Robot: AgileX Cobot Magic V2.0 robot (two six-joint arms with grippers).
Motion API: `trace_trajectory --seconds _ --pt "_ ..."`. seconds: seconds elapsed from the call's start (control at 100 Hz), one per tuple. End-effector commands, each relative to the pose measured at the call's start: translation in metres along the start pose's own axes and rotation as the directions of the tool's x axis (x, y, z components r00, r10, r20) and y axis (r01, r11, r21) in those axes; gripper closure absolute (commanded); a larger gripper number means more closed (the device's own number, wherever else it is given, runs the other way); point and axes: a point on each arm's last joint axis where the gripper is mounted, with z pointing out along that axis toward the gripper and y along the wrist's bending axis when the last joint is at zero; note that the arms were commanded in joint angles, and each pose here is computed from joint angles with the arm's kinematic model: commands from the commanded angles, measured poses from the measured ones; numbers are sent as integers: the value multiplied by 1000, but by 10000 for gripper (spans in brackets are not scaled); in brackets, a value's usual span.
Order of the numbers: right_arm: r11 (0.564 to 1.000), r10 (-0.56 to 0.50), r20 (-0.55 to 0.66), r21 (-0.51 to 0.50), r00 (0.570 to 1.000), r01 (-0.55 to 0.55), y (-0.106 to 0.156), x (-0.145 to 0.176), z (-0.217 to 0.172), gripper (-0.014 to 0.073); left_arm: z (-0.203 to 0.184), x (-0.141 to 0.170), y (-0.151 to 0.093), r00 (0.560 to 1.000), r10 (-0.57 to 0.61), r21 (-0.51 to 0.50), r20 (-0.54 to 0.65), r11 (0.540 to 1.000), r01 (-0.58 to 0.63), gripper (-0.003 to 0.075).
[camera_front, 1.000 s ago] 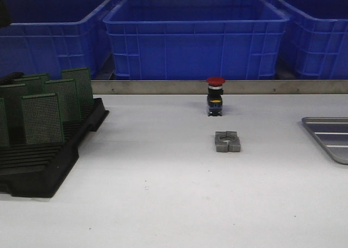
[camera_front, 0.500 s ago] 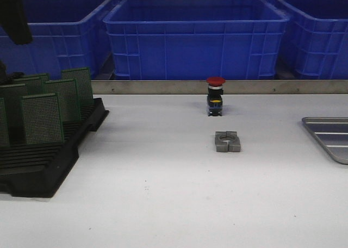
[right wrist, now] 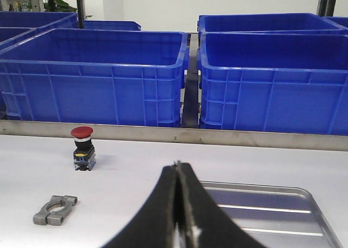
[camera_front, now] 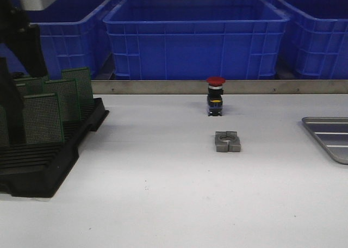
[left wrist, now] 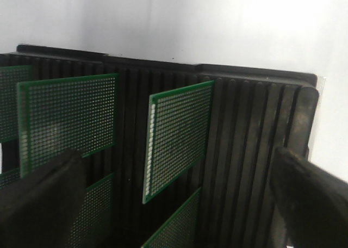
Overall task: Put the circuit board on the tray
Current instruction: 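Lower the left gripper onto a green circuit board in the rack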
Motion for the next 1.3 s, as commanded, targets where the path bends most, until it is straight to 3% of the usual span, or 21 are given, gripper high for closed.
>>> trace_trajectory --seconds 0.0,0.47,0.79,0.89,1.08,1.29 --pt "1000 -11 107 -3 994 11 0 -12 -2 664 -14 -7 7 999 -2 -72 42 997 5 81" --pt "1000 -11 107 -3 994 11 0 -12 -2 664 18 -1 14 999 -26 -19 26 999 27 81" --pt "1000 -11 107 -3 994 11 0 -12 -2 664 20 -1 15 999 -27 -22 25 999 28 95" --pt "1000 -11 107 -3 994 11 0 -12 -2 664 20 -1 15 999 -27 -24 26 999 28 185" --pt "1000 -11 107 -3 994 11 0 -12 -2 664 20 -1 16 999 -27 -39 27 999 28 478" --pt "1000 -11 107 -3 994 11 0 -12 -2 664 19 -1 20 999 -27 -78 32 997 29 727"
